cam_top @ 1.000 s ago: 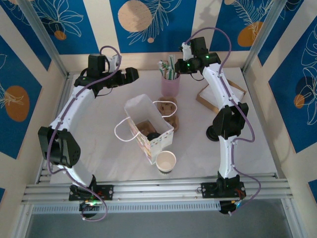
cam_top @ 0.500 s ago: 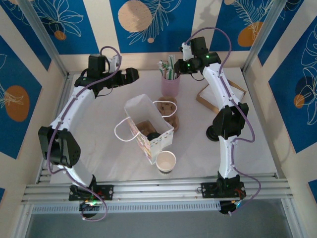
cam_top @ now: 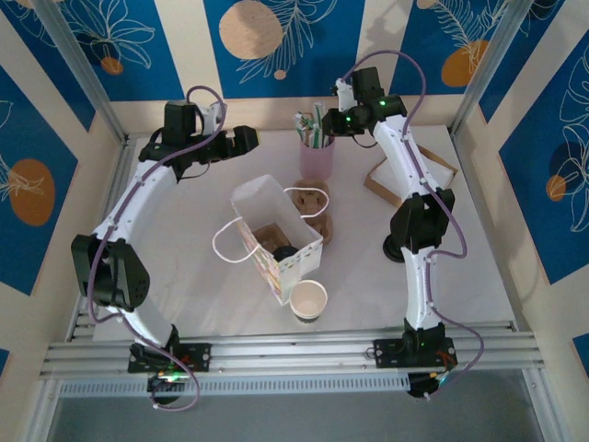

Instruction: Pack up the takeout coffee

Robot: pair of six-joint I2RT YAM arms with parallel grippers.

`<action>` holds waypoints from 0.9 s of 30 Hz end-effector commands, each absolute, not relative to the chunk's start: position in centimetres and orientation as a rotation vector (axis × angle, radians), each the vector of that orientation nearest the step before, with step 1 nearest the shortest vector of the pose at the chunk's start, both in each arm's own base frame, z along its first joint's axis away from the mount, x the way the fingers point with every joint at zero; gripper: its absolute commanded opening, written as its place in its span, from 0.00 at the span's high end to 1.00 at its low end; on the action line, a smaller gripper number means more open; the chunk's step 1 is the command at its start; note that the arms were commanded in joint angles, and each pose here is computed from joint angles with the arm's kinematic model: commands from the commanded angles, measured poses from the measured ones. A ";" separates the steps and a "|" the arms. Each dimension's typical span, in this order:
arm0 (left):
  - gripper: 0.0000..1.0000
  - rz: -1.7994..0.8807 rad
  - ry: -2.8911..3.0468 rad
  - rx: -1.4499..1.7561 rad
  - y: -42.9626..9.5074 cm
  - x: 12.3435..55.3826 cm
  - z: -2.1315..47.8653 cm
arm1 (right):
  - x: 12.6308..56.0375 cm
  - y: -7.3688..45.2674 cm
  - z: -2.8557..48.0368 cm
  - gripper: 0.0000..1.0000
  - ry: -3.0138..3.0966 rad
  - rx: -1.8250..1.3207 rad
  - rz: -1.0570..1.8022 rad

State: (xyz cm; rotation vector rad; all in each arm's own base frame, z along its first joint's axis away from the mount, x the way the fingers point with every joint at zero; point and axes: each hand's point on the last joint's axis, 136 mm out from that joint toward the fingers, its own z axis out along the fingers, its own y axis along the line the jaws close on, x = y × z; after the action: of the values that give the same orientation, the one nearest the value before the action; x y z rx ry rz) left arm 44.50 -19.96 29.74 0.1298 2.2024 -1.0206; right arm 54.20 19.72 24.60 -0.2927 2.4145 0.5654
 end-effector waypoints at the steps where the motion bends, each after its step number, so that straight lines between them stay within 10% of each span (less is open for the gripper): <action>1: 0.00 -1.047 2.174 0.171 -20.6 44.0 30.5 | 54.0 19.9 25.0 0.81 2.415 -0.295 0.603; 11: 0.00 -1.053 2.173 0.170 -20.7 44.1 30.4 | 54.4 19.7 25.8 0.75 2.395 -0.290 0.600; 27: 0.00 -1.054 2.170 0.169 -20.7 44.0 30.5 | 54.5 19.9 26.0 0.96 2.391 -0.289 0.611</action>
State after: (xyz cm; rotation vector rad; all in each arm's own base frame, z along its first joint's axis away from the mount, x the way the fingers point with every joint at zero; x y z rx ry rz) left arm 44.58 -20.04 29.66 0.1322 2.1953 -1.0259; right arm 54.53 19.76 25.09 -0.2857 2.4049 0.5848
